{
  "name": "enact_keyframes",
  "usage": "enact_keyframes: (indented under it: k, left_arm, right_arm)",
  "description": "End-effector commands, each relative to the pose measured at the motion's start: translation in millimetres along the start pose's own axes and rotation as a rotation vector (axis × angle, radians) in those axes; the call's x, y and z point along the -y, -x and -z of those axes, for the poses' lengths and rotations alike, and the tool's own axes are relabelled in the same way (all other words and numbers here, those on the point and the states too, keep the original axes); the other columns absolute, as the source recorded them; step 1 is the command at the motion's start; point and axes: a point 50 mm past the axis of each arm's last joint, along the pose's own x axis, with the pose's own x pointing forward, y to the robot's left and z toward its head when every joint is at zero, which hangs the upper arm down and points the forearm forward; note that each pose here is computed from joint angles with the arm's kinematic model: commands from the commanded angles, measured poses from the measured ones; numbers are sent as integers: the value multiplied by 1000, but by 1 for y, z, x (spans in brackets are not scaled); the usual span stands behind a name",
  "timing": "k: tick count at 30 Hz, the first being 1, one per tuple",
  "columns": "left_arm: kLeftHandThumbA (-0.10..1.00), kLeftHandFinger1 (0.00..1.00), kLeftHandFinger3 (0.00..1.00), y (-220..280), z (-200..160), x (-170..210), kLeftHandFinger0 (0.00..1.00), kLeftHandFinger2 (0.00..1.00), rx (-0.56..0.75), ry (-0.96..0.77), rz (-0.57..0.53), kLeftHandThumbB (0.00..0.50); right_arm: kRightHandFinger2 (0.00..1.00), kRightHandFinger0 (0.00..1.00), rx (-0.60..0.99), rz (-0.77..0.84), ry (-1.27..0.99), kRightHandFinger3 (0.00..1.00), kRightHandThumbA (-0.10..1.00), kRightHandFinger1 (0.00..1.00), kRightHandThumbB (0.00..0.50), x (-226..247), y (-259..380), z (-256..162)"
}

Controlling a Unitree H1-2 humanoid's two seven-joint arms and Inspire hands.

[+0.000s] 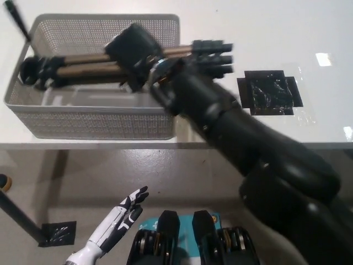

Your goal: The robot uses its right hand to pick the tripod on the desk and places it into a rectangular container on the left.

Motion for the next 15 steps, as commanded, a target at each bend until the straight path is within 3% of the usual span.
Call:
enact_keyframes:
  k: [1,3,4,5,6,7,8,9,10,15]
  left_arm:
    - [1000,1000,1000,-5,-10,-1,1000,1000,57,-16,15,500]
    - [1000,1000,1000,-6,-11,-1,1000,1000,60,-11,14,500]
    - [1000,1000,1000,-7,-12,-1,1000,1000,59,-15,16,500]
    - [1000,1000,1000,-8,-13,-2,1000,1000,58,-19,17,500]
    - [1000,1000,1000,-8,-13,-2,1000,1000,56,-23,18,500]
    - [1000,1000,1000,-7,-14,-2,1000,1000,58,-22,20,500]
    - [1000,1000,1000,-7,-14,-3,1000,1000,59,-24,22,500]
    - [1000,1000,1000,-7,-14,-3,1000,1000,57,-28,23,500]
    - [1000,1000,1000,-7,-15,-3,1000,1000,57,-37,23,500]
    - [1000,1000,1000,-7,-15,-7,1000,1000,63,-39,21,500]
  right_arm:
    - [3,0,62,189,82,503,-100,0,322,67,-15,-15]
    - [83,0,72,186,79,551,-100,32,308,73,-17,-26]
    - [121,24,70,187,81,508,-100,97,344,76,-19,-33]
    - [569,269,59,176,84,851,129,456,355,77,-19,-35]
    - [750,343,43,157,88,1000,182,566,372,77,-20,-36]
    - [1000,551,23,144,67,1000,336,828,412,76,-20,-36]
    - [1000,1000,-16,91,16,1000,494,1000,460,74,-21,-34]
    - [1000,1000,-27,78,20,1000,612,1000,498,73,-21,-33]
    - [1000,1000,-56,46,46,1000,703,1000,500,70,-20,-27]
    - [1000,1000,-50,81,35,1000,722,1000,499,69,-16,-8]
